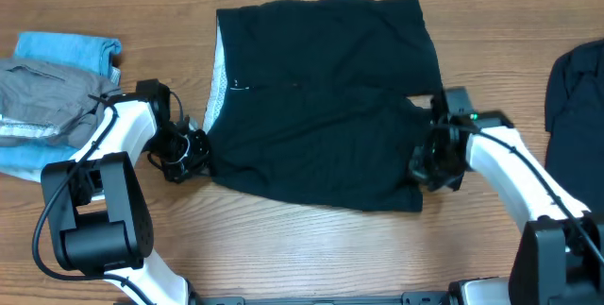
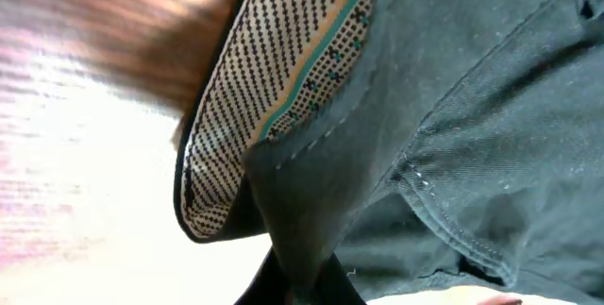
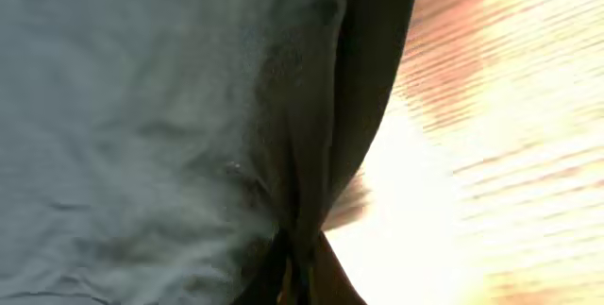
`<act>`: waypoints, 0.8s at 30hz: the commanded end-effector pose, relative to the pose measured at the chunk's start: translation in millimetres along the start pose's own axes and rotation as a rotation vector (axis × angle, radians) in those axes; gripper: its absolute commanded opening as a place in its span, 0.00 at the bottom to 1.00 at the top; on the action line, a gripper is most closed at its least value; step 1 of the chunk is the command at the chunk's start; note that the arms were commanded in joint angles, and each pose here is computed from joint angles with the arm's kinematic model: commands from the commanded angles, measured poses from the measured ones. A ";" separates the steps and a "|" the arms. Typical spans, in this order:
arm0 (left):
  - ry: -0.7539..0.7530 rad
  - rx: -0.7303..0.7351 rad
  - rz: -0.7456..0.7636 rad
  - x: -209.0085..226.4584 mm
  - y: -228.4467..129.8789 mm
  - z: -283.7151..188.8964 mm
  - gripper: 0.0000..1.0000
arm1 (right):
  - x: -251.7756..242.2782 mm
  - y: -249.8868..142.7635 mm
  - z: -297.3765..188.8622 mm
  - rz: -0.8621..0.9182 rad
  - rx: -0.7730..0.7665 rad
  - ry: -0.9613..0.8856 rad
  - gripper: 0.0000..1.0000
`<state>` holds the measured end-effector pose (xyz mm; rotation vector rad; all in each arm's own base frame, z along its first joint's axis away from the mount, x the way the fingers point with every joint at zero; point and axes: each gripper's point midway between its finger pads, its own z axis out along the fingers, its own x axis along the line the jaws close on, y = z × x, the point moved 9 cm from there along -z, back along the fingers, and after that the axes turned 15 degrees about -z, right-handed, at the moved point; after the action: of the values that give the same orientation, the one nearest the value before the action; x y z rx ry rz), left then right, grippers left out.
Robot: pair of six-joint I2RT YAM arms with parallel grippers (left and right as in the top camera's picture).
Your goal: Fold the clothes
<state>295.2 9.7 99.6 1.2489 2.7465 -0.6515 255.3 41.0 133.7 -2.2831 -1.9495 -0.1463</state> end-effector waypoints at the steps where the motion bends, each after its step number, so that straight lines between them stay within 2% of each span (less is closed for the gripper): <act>1: -0.034 0.000 0.043 -3.7 -5.9 -8.4 0.04 | 4.6 10.1 -19.7 -0.029 -0.045 -0.023 0.04; 9: -0.106 -0.209 0.106 -5.5 -51.8 -79.3 0.04 | 2.2 0.7 -20.9 -0.038 0.015 -0.038 0.04; 13: -0.049 -0.186 0.114 -1.2 -71.6 -82.6 0.04 | 1.7 -8.3 -31.9 -0.036 0.031 -0.042 0.04; 19: 0.065 -0.147 0.126 -10.3 -100.3 -72.4 0.04 | 0.0 -37.3 -67.9 -0.045 -0.027 -0.028 0.04; 24: 0.083 -0.159 0.135 -5.3 -136.6 -85.0 0.04 | -2.5 -52.8 -78.5 -0.047 -0.016 -0.031 0.04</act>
<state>223.1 -39.7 212.9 1.4751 2.6651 -0.4111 205.4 33.8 203.8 -2.2615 -1.9991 -0.1181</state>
